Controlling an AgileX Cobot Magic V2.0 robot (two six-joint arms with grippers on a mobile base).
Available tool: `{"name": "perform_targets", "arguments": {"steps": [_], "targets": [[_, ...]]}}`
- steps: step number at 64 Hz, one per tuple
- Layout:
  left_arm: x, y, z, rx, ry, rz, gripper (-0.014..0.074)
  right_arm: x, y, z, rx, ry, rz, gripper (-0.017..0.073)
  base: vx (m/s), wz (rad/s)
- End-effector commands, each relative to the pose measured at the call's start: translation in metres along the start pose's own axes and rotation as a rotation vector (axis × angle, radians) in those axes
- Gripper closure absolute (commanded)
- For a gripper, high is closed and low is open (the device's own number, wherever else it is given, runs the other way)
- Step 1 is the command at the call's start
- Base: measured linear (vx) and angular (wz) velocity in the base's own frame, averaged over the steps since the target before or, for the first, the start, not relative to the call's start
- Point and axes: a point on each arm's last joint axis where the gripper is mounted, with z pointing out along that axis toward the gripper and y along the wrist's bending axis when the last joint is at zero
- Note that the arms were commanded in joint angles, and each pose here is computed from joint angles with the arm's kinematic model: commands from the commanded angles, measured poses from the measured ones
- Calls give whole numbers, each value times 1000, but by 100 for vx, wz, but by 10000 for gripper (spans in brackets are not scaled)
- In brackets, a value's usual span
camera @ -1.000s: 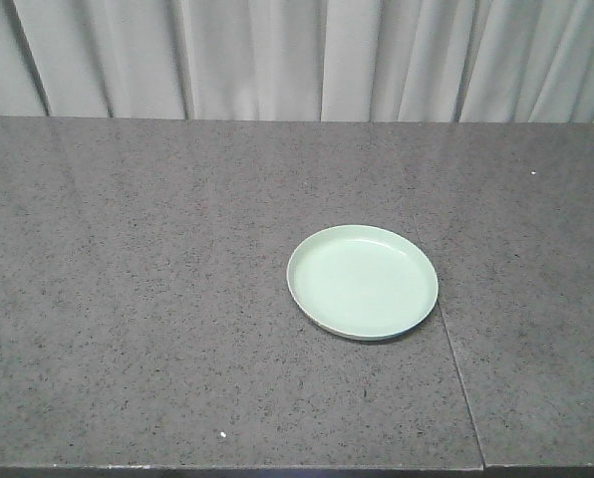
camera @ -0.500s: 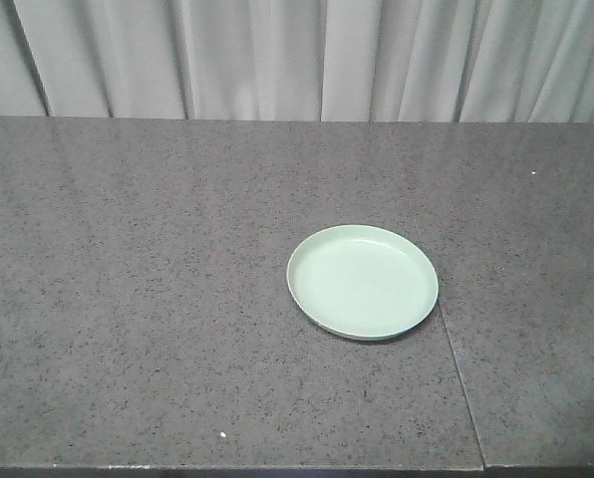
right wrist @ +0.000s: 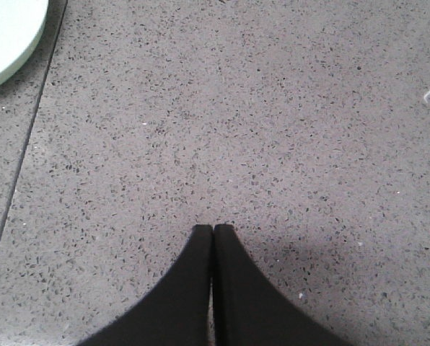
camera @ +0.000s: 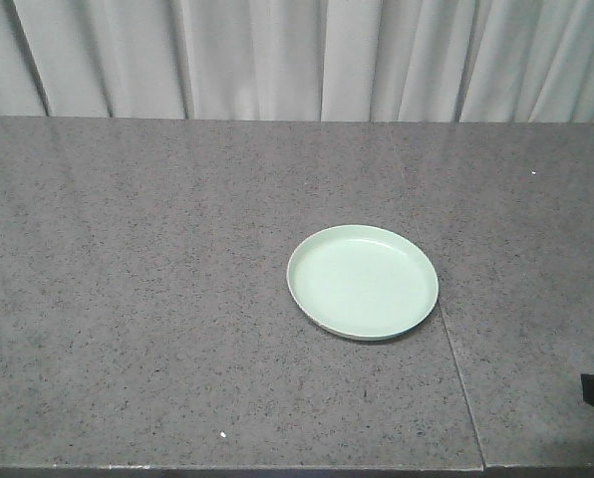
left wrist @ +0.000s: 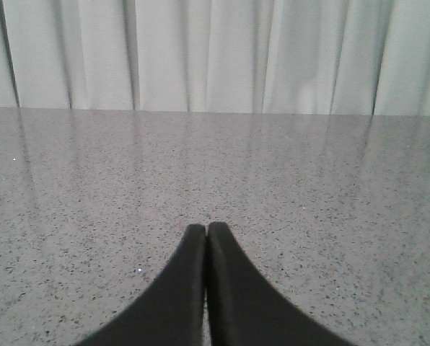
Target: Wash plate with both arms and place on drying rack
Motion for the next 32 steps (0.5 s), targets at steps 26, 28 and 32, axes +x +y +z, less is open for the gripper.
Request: {"name": "perform_targets", "arguments": {"steps": [26,28,32], "targets": [[-2,0,-1,6,-70,-12,599,-13,-3,-7,15,-67,-5,416,0,0],[-2,0,-1,6,-70,-12,599,-12,-3,-7,15,-63,-5,387,0,0],[-2,0,-1,6,-70,-12,599,-12,-3,-7,15,-59,-5,330,0,0]]}}
